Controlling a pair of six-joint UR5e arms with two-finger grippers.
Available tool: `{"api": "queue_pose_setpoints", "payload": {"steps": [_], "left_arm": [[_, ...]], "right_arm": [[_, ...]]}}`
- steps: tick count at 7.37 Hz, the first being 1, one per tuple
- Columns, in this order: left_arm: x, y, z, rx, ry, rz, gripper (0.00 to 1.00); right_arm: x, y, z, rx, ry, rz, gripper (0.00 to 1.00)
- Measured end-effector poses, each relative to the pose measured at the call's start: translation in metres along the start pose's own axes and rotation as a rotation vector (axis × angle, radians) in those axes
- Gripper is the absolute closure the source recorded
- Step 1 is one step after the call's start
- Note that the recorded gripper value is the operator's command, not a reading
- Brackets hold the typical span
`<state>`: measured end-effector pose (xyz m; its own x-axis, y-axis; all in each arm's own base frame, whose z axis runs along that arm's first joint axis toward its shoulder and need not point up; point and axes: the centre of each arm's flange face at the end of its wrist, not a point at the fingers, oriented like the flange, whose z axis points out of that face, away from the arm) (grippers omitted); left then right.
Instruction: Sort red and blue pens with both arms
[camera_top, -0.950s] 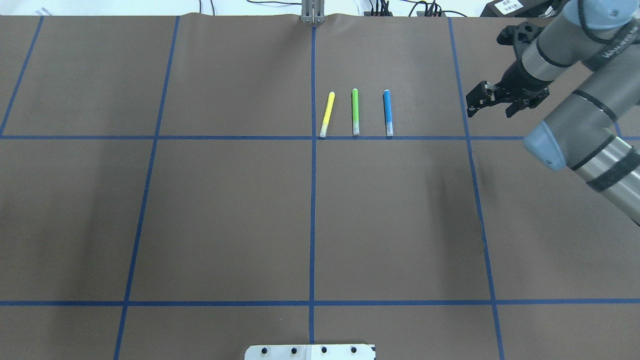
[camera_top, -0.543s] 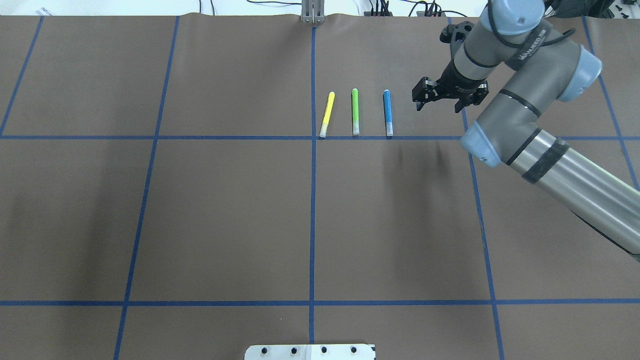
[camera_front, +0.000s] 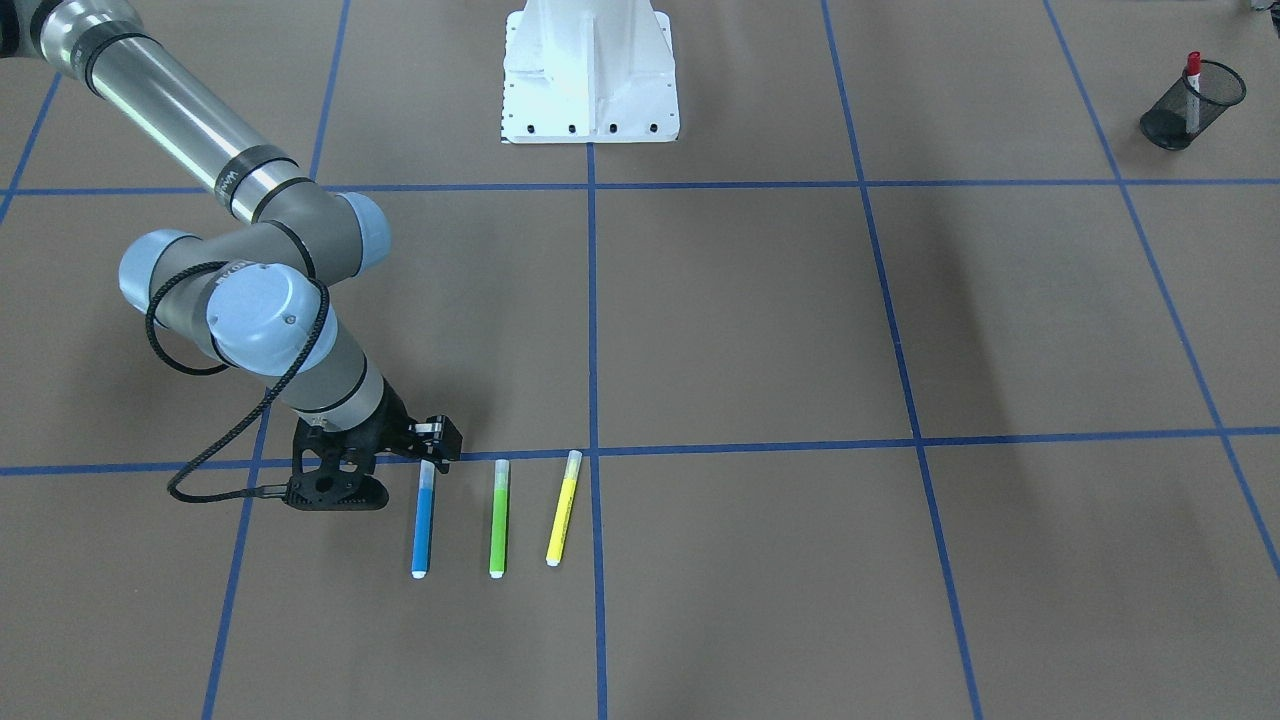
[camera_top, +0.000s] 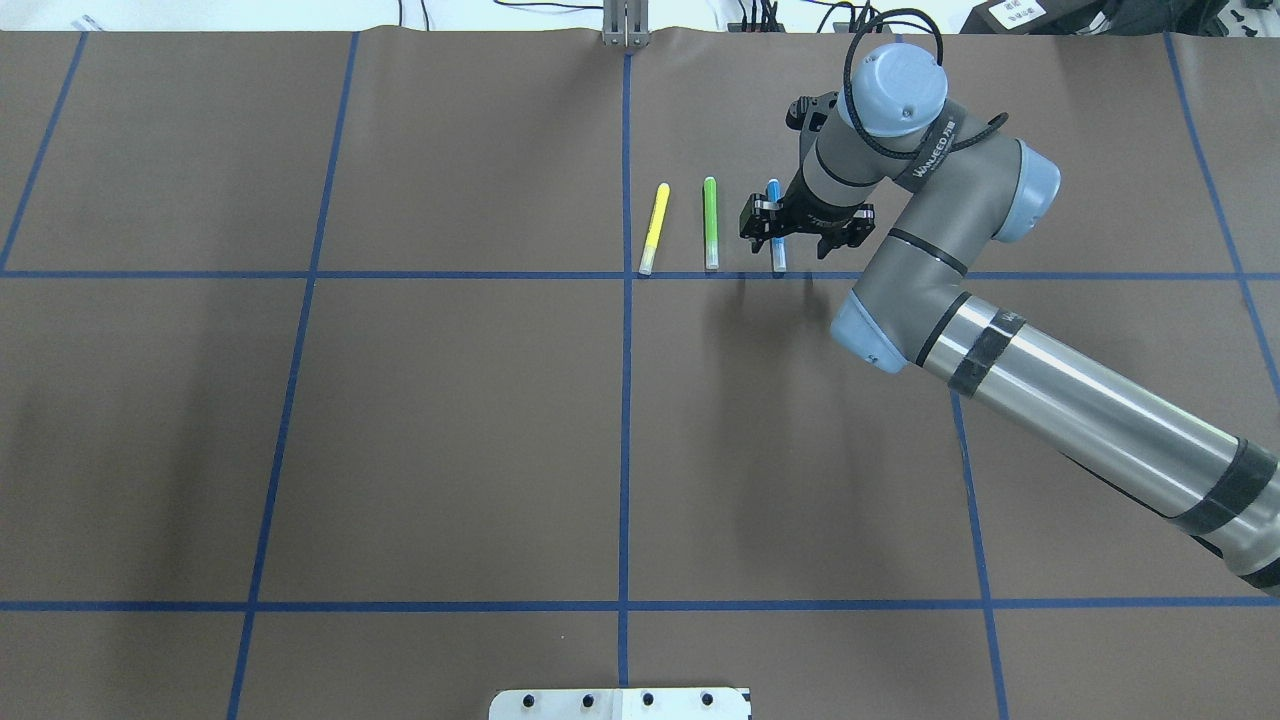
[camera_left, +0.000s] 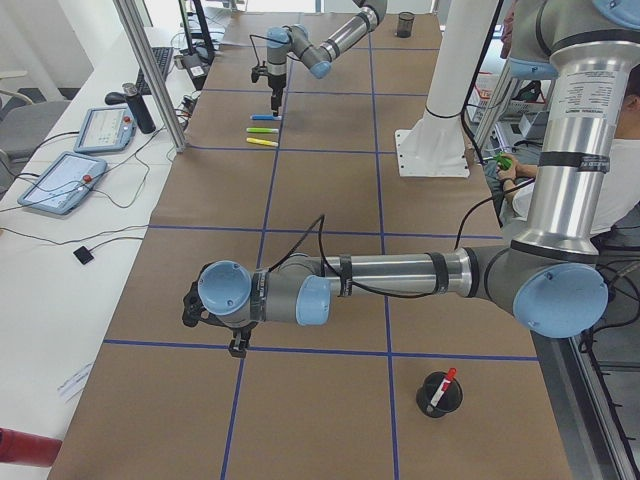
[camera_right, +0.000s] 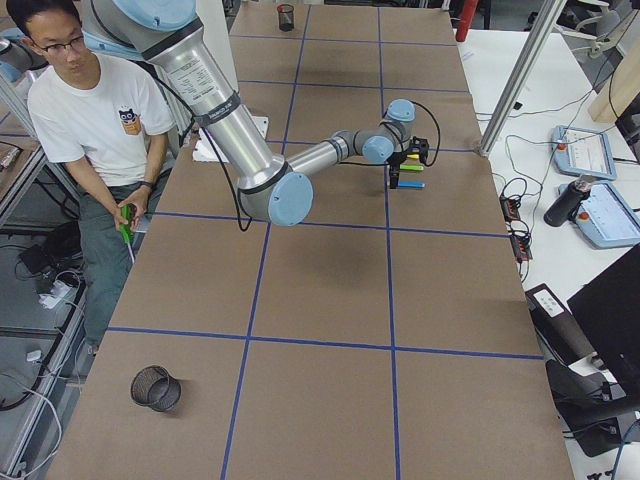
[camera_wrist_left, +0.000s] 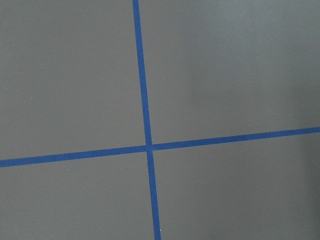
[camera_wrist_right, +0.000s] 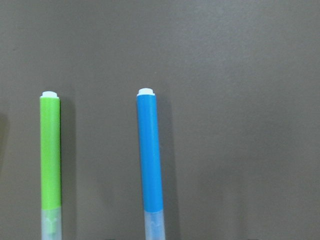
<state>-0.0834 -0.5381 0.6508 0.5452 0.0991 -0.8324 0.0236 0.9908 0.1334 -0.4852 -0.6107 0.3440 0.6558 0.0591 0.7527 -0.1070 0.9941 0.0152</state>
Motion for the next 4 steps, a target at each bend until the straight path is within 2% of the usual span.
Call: {"api": "queue_pose_setpoints", "payload": {"steps": [1,2,3,4], "left_arm": [[-0.0002,0.0005,0.0001,0.000,0.000,-0.002,0.00],[-0.0009,0.0008,0.0006,-0.001,0.000,-0.004,0.00],[-0.0016,0.0011,0.0011,-0.002,0.000,-0.005,0.00],[-0.0016,0.0012,0.0012,-0.002,0.000,-0.005,0.00]], "right_arm": [[-0.0017,0.0006,0.0075,-0.008,0.009,-0.001,0.55],[-0.0015,0.0007,0.0113,-0.012,0.015,-0.001,0.61],[-0.0008,0.0005,0.0133,-0.014,0.018,0.001,0.62],[-0.0002,0.0004,0.0145,-0.016,0.020,0.001,0.77]]}}
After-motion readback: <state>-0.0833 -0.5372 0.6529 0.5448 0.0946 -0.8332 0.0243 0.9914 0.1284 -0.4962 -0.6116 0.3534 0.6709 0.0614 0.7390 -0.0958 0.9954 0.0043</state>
